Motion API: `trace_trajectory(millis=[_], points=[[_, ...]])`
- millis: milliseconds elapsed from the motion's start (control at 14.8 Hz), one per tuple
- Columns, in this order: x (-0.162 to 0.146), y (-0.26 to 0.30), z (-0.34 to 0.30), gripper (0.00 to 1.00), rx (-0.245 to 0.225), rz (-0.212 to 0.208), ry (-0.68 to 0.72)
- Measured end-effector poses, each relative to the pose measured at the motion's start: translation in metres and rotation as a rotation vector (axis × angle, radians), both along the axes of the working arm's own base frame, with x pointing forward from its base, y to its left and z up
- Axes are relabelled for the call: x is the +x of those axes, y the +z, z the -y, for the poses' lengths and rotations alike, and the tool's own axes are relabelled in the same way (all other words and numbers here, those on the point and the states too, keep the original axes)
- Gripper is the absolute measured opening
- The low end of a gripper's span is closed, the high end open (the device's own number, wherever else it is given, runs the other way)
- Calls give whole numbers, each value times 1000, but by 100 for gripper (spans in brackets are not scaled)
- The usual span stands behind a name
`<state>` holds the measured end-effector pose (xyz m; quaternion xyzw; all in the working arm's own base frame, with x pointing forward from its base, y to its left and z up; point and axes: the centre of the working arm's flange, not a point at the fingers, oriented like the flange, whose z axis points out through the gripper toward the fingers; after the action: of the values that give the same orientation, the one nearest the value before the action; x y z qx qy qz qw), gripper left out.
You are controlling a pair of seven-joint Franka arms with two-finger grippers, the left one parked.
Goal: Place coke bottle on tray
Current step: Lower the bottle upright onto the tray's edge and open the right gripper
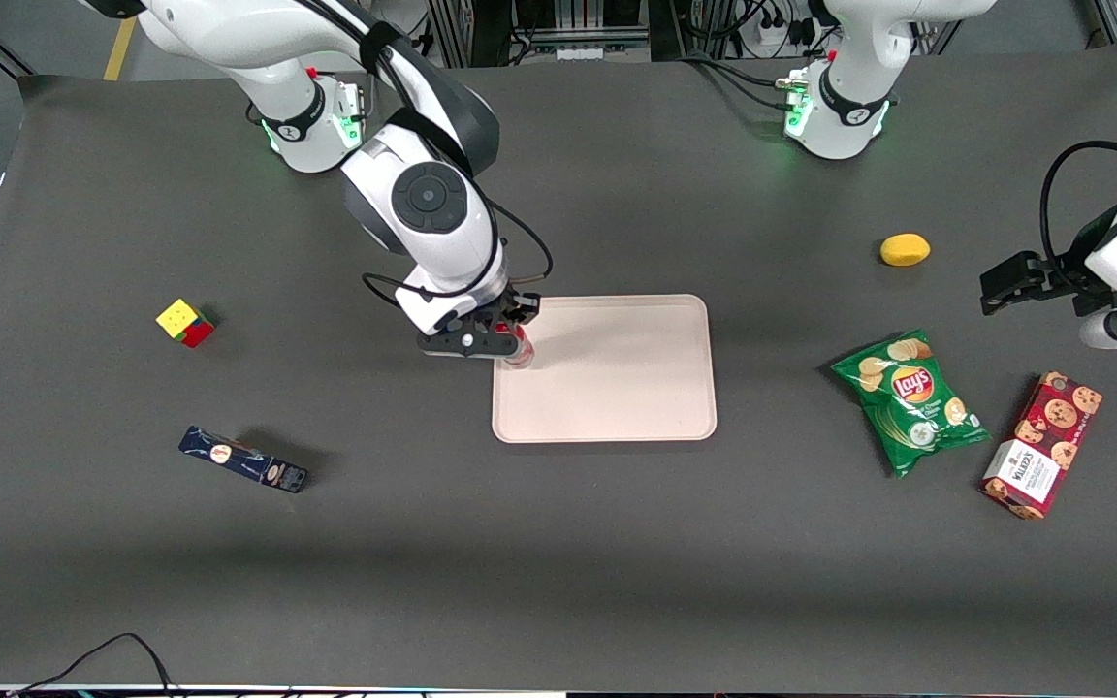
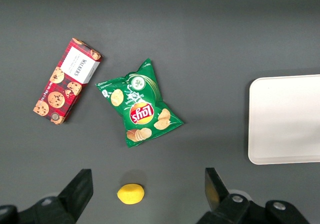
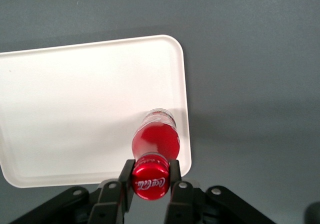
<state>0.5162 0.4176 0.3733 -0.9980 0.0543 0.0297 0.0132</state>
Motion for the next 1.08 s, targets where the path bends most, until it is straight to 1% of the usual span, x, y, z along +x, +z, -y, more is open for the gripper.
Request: trace_trajectory(millis=[271,406,541,744,812,880,1083], points=[[10,-18,0,31,-25,18,-7],[11,-30,-3,31,-24,21,-16],[11,-37,-7,31,-23,16,-17],[12,-38,-9,32,-17,21,-19],[12,-37,-9,37,-14,23,-20],[13,-35,-10,48,-10,27,-22],[14,-30,-12,75,-3,35,-34]])
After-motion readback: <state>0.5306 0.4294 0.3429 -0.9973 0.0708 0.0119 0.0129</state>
